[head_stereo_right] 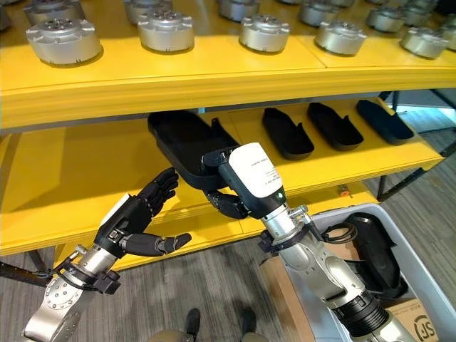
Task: Move parts from the plastic box to the shelf.
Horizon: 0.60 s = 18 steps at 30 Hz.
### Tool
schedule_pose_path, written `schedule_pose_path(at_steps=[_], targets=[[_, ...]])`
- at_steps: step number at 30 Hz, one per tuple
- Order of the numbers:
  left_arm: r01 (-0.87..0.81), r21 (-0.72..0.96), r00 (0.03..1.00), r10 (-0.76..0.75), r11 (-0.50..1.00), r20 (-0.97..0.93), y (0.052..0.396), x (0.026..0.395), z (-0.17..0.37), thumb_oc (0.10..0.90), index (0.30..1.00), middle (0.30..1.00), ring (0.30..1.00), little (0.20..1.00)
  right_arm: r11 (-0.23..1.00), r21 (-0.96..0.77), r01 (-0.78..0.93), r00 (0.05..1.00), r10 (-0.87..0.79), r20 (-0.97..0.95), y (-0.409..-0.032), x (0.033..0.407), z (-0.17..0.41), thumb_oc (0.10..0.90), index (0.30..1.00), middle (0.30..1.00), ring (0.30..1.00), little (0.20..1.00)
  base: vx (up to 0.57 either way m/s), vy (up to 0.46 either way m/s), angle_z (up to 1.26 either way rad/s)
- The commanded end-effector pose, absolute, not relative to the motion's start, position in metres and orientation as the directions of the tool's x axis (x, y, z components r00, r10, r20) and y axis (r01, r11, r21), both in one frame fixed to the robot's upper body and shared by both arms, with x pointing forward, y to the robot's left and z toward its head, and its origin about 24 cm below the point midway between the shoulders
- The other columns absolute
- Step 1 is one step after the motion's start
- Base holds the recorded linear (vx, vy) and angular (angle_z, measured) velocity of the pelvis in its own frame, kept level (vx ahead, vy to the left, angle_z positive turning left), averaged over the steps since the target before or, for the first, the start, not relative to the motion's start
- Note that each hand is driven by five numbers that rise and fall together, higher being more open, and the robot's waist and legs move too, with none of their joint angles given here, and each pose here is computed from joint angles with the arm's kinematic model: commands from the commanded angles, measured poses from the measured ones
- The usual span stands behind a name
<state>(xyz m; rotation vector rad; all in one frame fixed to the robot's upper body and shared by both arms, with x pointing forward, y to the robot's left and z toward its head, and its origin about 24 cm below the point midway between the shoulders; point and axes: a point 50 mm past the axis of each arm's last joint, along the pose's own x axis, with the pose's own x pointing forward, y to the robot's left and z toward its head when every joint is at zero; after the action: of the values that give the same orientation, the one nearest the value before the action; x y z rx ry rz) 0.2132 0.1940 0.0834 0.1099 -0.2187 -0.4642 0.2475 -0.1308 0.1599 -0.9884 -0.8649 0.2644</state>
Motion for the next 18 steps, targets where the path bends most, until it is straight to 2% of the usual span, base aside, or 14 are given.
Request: schedule_pose_path(at_steps=[1,5,18], targets=[[0.464,0.215,0.740,-0.510,0.859,0.439,0.180,0.215,0.132,0.900,1.000,1.000,1.000,1.000,0.665,-0.685,0.298,0.458,0.530,0.714,-0.123,0.246,0.209,0.400,0.300,0.300,0.300,0.300,0.14,-0.125,0.41],[0.483,0.222,0.736,-0.530,0.847,0.421,0.179,0.217,0.130,0.900,1.000,1.000,1.000,1.000,0.650,-0.700,0.296,0.493,0.523,0.695,-0.127,0.252,0.204,0.400,0.300,0.300,0.300,0.300,0.14,-0.152,0.81],[0.493,0.193,0.749,-0.527,0.848,0.401,0.185,0.207,0.125,0.900,1.000,1.000,1.000,1.000,0.612,-0.733,0.297,0.608,0.470,0.639,-0.135,0.265,0.183,0.400,0.300,0.300,0.300,0.300,0.14,-0.082,0.02]])
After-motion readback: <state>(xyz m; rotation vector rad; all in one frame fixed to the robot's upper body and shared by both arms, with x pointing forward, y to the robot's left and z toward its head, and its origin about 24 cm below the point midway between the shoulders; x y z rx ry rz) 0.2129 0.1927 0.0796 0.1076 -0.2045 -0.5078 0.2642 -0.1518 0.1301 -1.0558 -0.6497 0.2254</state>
